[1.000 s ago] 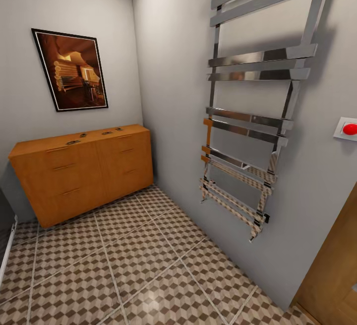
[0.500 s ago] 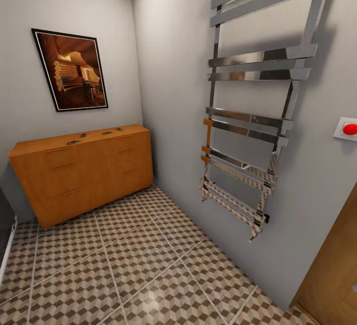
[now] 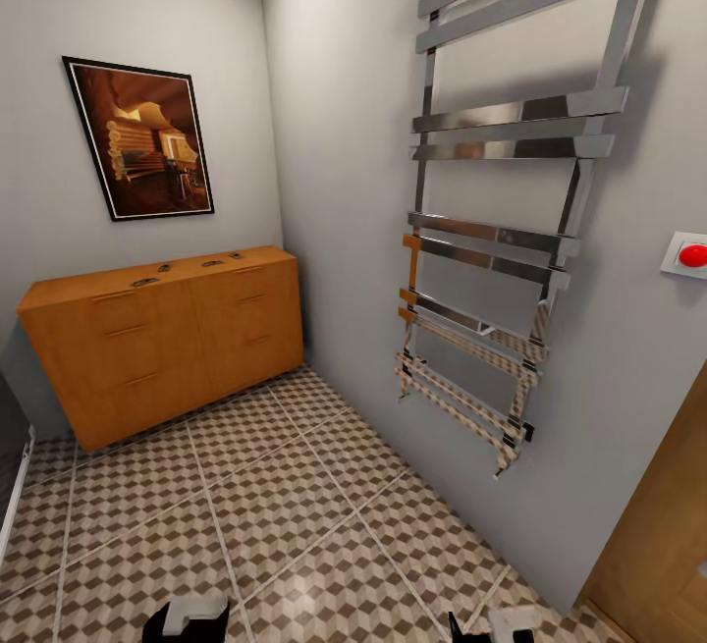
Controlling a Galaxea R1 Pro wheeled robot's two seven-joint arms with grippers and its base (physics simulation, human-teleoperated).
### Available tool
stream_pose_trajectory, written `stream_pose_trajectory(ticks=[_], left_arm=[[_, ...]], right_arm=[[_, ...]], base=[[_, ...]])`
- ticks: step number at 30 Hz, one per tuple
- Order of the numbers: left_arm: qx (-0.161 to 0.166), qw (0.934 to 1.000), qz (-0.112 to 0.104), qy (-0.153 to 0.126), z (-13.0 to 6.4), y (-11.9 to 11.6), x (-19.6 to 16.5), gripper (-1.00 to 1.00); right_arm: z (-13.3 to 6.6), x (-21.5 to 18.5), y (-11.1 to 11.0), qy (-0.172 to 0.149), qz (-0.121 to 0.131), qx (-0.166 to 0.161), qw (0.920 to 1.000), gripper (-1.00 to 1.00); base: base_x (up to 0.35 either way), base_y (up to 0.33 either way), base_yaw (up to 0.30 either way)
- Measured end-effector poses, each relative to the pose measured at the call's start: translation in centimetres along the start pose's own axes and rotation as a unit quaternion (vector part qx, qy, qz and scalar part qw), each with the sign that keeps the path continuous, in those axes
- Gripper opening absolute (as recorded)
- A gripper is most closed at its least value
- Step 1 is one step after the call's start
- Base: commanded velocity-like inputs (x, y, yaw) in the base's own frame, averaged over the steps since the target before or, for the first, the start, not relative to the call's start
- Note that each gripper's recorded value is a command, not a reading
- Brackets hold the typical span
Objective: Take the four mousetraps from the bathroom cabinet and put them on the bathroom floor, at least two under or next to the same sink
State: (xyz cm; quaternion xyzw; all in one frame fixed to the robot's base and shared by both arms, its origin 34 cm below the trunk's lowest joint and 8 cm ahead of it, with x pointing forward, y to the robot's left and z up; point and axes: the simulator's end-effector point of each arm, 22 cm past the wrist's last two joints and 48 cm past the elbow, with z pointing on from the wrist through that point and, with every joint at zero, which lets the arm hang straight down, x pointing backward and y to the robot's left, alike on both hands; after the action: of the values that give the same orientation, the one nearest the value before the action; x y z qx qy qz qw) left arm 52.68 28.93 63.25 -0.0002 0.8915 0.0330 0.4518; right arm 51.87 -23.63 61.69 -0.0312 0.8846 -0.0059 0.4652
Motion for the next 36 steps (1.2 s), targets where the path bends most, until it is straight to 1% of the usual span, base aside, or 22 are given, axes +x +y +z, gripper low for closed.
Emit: stream_pose_trajectory(ticks=[4,7,8,10,12,24,27,29,33,36], left_arm=[[-0.014,0.999,-0.002,-0.043,-0.2,0.7,-4.4,1.0],[-0.026,0.998,-0.004,-0.058,-0.4,1.2,-6.4,1.0],[-0.03,0.9978,-0.004,-0.059,-0.5,1.4,-7.2,1.0],[-0.033,0.998,-0.004,-0.054,-0.6,1.5,-7.4,1.0],[-0.035,0.9987,-0.003,-0.038,-0.6,1.6,-7.2,1.0],[-0.033,0.9994,0.002,-0.008,-0.5,1.5,-5.3,1.0],[-0.033,0.9994,0.002,-0.007,-0.4,1.5,-5.1,1.0],[-0.033,0.9994,0.003,-0.005,-0.4,1.5,-5.0,1.0],[-0.033,0.9994,0.002,-0.003,-0.4,1.5,-4.9,1.0],[-0.033,0.9994,0.002,-0.003,-0.4,1.4,-4.8,1.0]], right_arm=[[0.4,-4.1,0.6,-0.024,-0.02,-0.002,0.9995,1.0],[0.4,-6.9,1.2,-0.04,-0.03,-0.001,0.9988,1.0],[0.3,-8.7,1.6,-0.053,-0.03,-0.001,0.9981,1.0],[0.1,-10.3,1.9,-0.067,-0.029,-0.001,0.9973,1.0],[-0.2,-12.5,2.3,-0.087,-0.027,-0.001,0.9958,1.0],[-1.4,-17.5,2.4,-0.138,-0.027,-0.002,0.9901,1.0],[-1.5,-17.9,3.0,-0.143,-0.03,-0.01,0.9893,1.0],[-1.6,-18.1,4.1,-0.146,-0.036,-0.023,0.9884,1.0],[-1.8,-18.4,5.4,-0.15,-0.043,-0.037,0.9871,1.0],[-1.9,-18.7,5.7,-0.152,-0.044,-0.039,0.9866,1.0]], base=[[0.0,0.0,0.0],[0.0,0.0,0.0],[0.0,0.0,0.0],[0.0,0.0,0.0],[0.0,0.0,0.0],[0.0,0.0,0.0],[0.0,0.0,0.0],[0.0,0.0,0.0],[0.0,0.0,0.0],[0.0,0.0,0.0]])
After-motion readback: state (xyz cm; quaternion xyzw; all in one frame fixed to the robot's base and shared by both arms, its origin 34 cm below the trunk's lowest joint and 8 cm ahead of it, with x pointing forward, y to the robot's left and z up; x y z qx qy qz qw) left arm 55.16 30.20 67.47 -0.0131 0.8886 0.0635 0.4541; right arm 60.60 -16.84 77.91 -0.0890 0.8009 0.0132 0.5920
